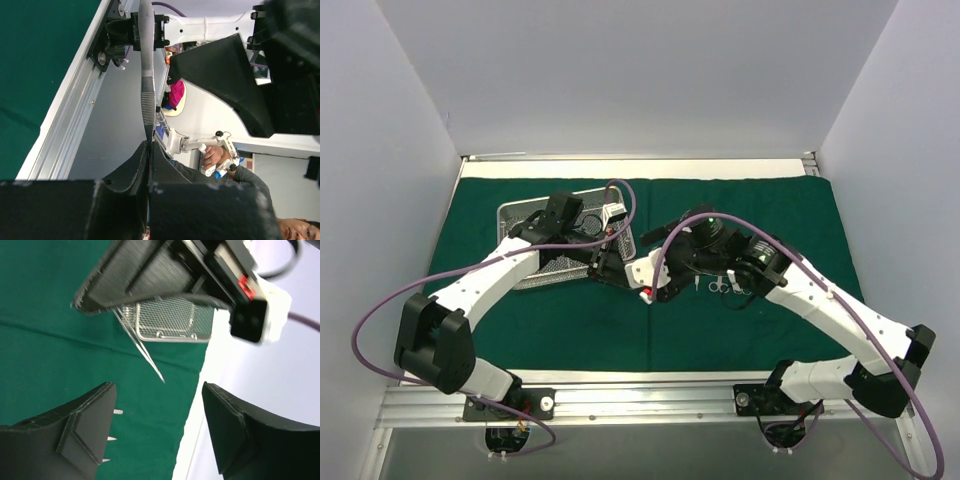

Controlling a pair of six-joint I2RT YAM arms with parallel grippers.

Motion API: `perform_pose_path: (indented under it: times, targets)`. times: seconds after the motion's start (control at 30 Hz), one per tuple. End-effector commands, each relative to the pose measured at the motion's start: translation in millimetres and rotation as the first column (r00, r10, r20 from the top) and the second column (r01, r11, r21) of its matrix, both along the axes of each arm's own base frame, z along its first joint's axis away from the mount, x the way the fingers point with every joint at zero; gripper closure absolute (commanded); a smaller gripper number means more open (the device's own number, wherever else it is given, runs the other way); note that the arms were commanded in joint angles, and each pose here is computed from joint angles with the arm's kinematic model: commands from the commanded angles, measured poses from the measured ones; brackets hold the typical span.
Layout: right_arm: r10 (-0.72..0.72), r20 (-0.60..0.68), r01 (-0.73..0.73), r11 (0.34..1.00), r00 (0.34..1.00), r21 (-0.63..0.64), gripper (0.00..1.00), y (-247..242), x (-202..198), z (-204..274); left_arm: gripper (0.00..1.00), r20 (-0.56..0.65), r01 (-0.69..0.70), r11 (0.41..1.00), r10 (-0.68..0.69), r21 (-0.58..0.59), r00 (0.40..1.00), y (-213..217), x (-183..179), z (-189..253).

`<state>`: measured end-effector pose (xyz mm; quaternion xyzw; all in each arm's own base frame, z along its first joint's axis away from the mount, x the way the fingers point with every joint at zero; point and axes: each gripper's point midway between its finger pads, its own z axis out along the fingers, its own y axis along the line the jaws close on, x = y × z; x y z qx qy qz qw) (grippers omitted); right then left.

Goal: Open and lay out the surgical kit
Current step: Adjust the medical item.

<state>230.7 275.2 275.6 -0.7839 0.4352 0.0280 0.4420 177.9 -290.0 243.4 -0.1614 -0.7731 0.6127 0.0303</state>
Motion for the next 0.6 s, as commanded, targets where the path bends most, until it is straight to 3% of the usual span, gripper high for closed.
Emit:
perform_pose_path:
  times: [0.0, 0.23, 0.33, 0.37, 0.53, 0.57]
  targets:
    - [0.051, 0.019, -0.050, 0.999, 0.999, -0.021, 0.32, 11.4, -3.5, 0.3, 0.98, 0.042, 0.033, 0.998, -0.031, -0.052, 0.999, -1.3, -10.8, 19.7]
    - [0.085, 0.008, -0.084, 0.993, 0.996, -0.079, 0.46, 20.1, -5.1, -14.9, 0.98, 0.049, 0.059, 0.994, -0.055, -0.088, 0.997, -6.5, -13.1, 30.2]
    - [0.046, 0.025, -0.043, 0.995, 0.999, -0.089, 0.75, 19.2, 3.6, -18.9, 0.98, 0.034, 0.063, 0.995, -0.060, -0.083, 0.998, -6.9, -13.5, 28.5]
    - [0.040, 0.027, -0.037, 0.995, 0.999, -0.095, 1.00, 18.2, 4.6, -19.3, 0.95, 0.033, 0.066, 0.994, -0.063, -0.084, 0.997, -7.0, -13.4, 28.6]
    - [-0.038, -0.007, 0.037, 0.998, 0.999, -0.050, 1.00, 12.0, 6.3, -22.4, 0.60, 0.062, 0.014, 0.998, -0.010, -0.066, 0.998, -4.0, 0.3, 26.8]
    - [-0.062, -0.025, 0.061, 0.997, 0.998, -0.047, 1.00, 9.1, 7.0, -26.0, 0.38, 0.076, -0.010, 0.998, 0.014, -0.062, 0.997, -1.3, 6.9, 28.0]
